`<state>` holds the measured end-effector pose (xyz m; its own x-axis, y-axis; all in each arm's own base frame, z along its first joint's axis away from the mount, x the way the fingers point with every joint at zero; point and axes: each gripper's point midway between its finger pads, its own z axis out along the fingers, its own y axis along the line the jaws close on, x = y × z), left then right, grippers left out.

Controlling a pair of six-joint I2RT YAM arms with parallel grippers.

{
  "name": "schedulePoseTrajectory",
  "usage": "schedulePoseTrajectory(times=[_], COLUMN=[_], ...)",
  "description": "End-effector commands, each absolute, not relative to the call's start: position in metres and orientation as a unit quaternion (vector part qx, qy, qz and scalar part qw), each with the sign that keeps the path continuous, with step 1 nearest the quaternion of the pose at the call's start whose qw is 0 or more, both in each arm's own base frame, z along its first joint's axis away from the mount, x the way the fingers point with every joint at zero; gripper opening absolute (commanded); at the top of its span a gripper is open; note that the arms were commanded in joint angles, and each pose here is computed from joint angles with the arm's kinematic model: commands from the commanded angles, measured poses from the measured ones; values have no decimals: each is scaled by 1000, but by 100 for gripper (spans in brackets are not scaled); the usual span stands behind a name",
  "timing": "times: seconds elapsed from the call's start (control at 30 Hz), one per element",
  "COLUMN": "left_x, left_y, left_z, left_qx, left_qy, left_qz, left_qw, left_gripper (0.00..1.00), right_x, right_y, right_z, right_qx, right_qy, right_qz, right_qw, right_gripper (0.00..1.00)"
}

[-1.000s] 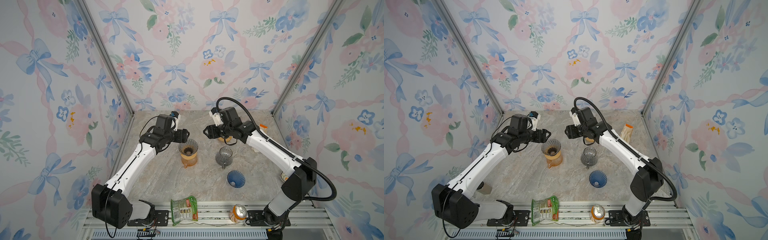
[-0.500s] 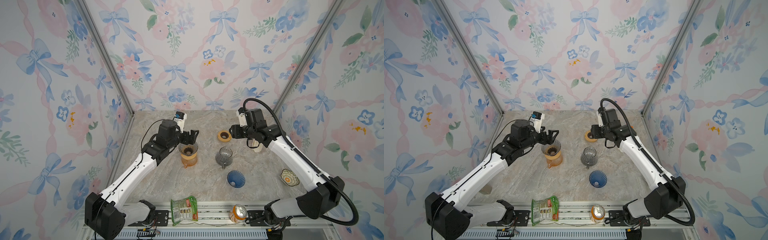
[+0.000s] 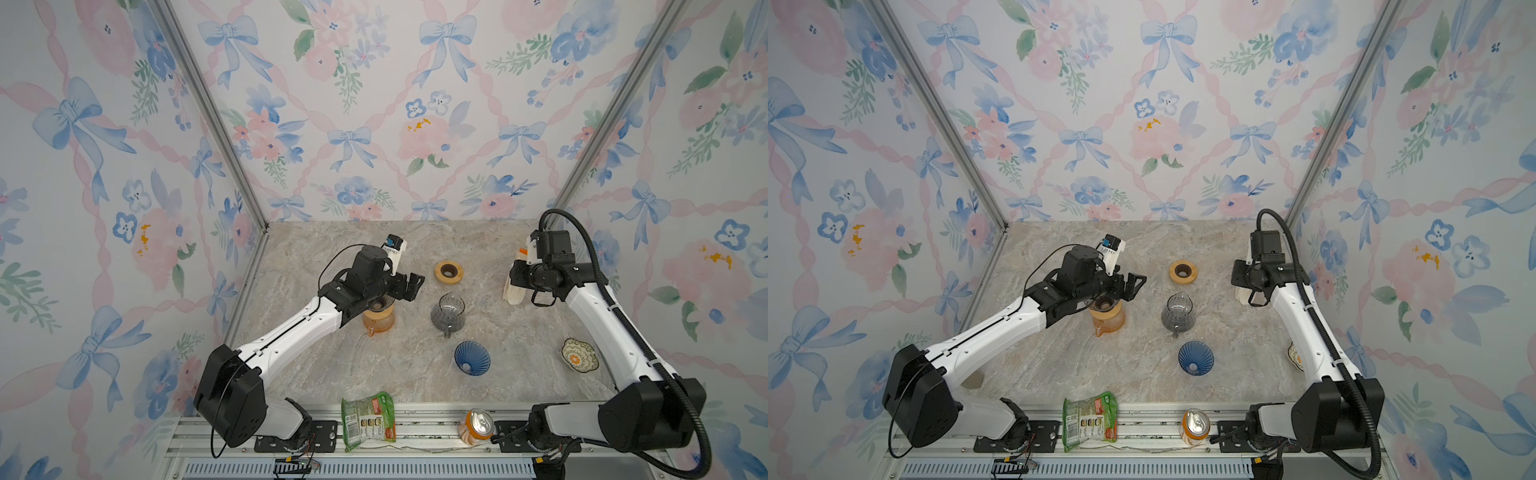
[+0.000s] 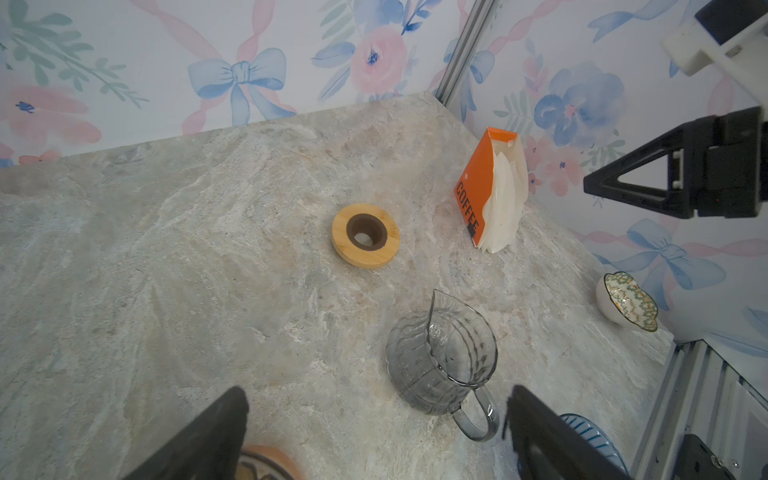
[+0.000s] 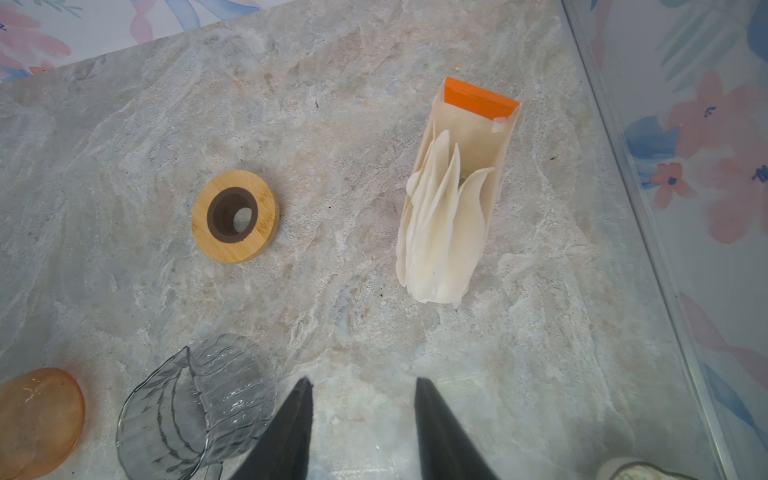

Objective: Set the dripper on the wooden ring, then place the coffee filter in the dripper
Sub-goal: 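Move the right gripper over the orange COFFEE filter box while the left gripper hovers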

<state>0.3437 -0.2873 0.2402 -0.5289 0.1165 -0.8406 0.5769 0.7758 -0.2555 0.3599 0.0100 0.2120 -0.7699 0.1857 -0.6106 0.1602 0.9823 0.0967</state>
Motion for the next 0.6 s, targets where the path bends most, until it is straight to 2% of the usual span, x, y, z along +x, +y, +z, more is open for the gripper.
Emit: schedulePoseTrajectory(times=[0.0, 0.27, 0.4, 0.47, 0.57], left_x=[347, 346, 345, 346, 346], left_y=[-302, -322, -330, -331, -332], left_z=[253, 237, 232, 231, 230], left_qx=[216, 227, 233, 232, 231], left_qy=[821, 826, 827, 828, 829], left_qz=[-276, -283, -285, -285, -285], left_qw=[450, 432, 425, 423, 422], left_gripper=[98, 98, 98, 98, 98], right_x=[363, 381, 388, 393, 402], right_y=[-5, -36, -45, -48, -51], right_z=[206, 195, 188, 186, 184], right_qx=[114, 153, 165, 173, 186], right_qy=[938, 933, 931, 929, 925], right_qz=[17, 17, 20, 30, 35], right_qw=[326, 326, 325, 325, 329], right_gripper=[39, 29, 20, 13, 13])
